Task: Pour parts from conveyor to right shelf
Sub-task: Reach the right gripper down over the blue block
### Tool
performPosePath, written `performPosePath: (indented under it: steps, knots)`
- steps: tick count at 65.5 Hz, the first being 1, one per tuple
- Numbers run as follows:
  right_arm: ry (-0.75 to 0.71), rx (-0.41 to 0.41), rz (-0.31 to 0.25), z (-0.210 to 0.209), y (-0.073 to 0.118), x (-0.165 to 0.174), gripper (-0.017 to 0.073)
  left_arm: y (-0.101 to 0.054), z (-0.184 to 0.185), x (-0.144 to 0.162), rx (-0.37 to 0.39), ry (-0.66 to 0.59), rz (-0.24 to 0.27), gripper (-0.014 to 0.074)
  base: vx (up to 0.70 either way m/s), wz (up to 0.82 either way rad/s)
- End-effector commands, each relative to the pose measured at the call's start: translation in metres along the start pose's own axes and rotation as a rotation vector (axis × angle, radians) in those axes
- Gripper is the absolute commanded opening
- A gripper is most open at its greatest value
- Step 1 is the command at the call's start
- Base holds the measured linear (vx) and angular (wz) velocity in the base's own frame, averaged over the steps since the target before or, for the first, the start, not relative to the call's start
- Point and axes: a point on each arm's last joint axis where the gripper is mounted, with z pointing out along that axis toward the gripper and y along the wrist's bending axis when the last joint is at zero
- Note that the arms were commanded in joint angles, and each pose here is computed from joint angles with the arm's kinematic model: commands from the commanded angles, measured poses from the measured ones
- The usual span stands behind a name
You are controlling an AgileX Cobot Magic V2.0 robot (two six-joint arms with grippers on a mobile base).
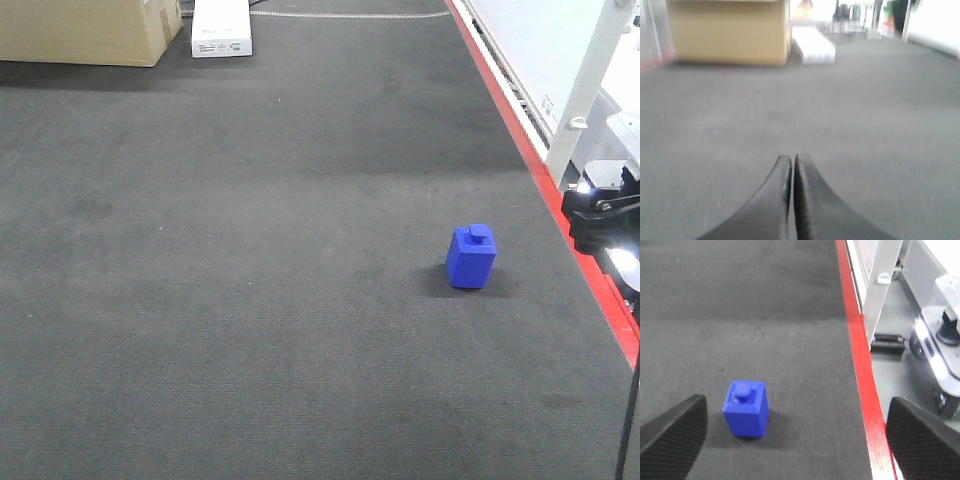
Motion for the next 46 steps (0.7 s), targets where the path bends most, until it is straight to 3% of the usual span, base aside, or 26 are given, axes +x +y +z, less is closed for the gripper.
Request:
performPosePath:
  steps: [1, 15, 20, 27, 35, 46]
  knots:
    - [-0.049, 0.007, -0.002, -0.006, -0.002, -0.024, 0.0697, -0.001, -0.003, -0.016, 0.011, -0.13, -0.016, -0.0006, 0.0, 0.0]
    - [0.111, -0.004, -0.024, 0.001, -0.001, -0.064, 0.068, -0.001, -0.003, -0.014, 0.01, -0.11, -0.016, -0.0006, 0.0, 0.0]
    - [0.161, -0.052, -0.079, 0.014, 0.01, -0.076, 0.0678, -0.001, -0.003, -0.014, 0.01, -0.11, -0.016, -0.0006, 0.0, 0.0]
    - [0.236, -0.12, -0.101, 0.041, 0.031, -0.093, 0.0676, -0.001, -0.003, -0.014, 0.01, -0.11, -0.016, -0.0006, 0.0, 0.0]
    - [0.436, -0.147, -0.059, 0.077, 0.041, -0.103, 0.0672, -0.001, -0.003, -0.014, 0.01, -0.11, -0.016, -0.0006, 0.0, 0.0]
    - [0.664, -0.171, -0.005, 0.127, 0.038, -0.105, 0.0662, -0.001, -0.003, -0.014, 0.01, -0.11, -0.016, -0.0006, 0.0, 0.0]
